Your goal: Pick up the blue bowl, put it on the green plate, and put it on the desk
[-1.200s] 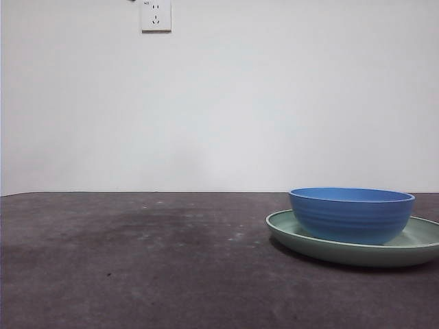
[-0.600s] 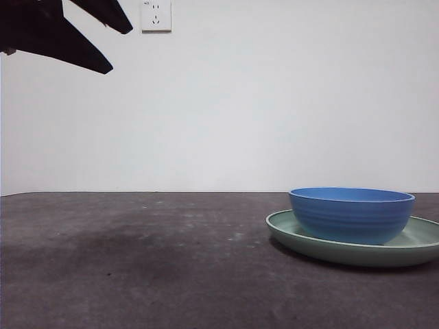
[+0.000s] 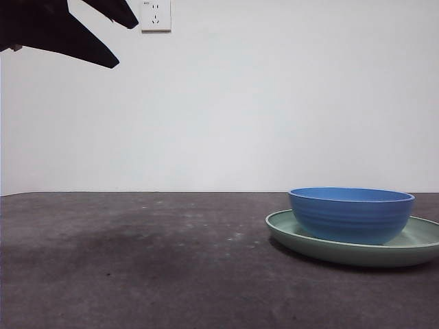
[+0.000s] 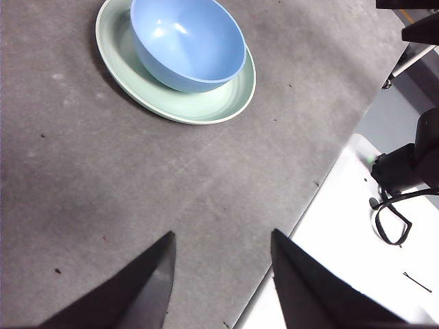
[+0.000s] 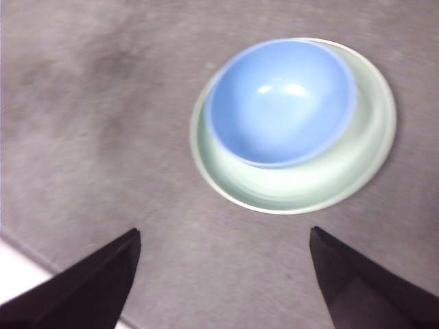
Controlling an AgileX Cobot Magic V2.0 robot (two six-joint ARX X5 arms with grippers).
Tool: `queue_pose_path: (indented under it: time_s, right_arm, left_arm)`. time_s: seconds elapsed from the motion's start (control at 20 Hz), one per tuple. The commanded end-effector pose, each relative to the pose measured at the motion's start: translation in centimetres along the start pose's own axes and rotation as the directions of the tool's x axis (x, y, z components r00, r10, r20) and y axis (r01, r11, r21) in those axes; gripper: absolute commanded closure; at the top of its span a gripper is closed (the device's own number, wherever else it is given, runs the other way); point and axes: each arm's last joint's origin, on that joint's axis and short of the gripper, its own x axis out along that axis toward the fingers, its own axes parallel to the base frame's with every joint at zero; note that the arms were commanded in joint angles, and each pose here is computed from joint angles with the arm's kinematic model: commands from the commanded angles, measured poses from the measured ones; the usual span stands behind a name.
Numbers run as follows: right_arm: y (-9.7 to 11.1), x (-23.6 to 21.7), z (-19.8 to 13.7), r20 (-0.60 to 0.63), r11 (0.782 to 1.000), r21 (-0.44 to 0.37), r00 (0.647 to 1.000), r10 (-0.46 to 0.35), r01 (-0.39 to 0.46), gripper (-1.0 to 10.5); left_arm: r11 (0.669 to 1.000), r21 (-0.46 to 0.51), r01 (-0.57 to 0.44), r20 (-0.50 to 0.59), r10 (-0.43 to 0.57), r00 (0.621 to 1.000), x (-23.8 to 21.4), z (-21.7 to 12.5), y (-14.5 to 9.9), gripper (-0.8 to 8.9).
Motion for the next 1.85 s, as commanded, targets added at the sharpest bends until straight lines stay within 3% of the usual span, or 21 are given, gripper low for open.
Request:
queue_pose_path:
  time_s: [0.05,0.2,0.45,0.65,0.8,0.9,1.2,1.7,1.85]
  right_arm:
    - [-0.3,0.0,0.6,0.004,0.987,0.11,0.993,-0.116,0.115,5.8]
    - [-0.9,0.8,1.2,-0.016,0.969,0.138,0.979,-0.203,0.203,5.8]
    - [-2.3,2.9,2.6,-0.049,0.959,0.166,0.973,-0.223,0.229,5.8]
    - [-4.9,6.0,3.7,-0.135,0.94,0.215,0.962,-0.239,0.264,5.8]
    - [-7.0,8.8,4.5,-0.167,0.946,0.256,0.973,-0.16,0.2,5.9]
    - [-8.3,10.6,4.8,-0.177,0.942,0.268,0.971,-0.158,0.202,6.3]
    - [-10.7,15.0,4.7,-0.235,0.935,0.285,0.961,-0.145,0.211,6.4]
    - [-12.4,18.3,4.0,-0.267,0.933,0.302,0.957,-0.115,0.196,7.7]
    - [-12.4,18.4,4.1,-0.257,0.934,0.299,0.959,-0.118,0.195,8.6]
  left_arm:
    - [1.0,0.019,0.013,0.007,-0.013,1.0,0.0,0.3,-0.2,5.93]
    - [1.0,0.019,0.013,0.007,-0.013,1.0,0.0,0.3,-0.2,5.93]
    - [1.0,0.019,0.013,0.006,-0.013,1.0,0.0,0.3,-0.2,5.93]
    - [1.0,0.02,0.013,0.006,-0.013,1.0,0.0,0.3,-0.2,5.93]
    - [1.0,0.023,0.013,0.007,-0.013,1.0,0.0,0.3,-0.2,5.92]
    - [1.0,0.023,0.013,0.006,-0.013,1.0,0.0,0.3,-0.2,5.92]
    - [1.0,0.022,0.013,0.006,-0.013,1.0,0.0,0.3,-0.2,5.92]
    - [1.0,0.019,0.013,0.006,-0.013,1.0,0.0,0.3,-0.2,5.92]
    - [1.0,0.017,0.012,0.006,-0.012,1.0,0.0,0.3,-0.2,5.92]
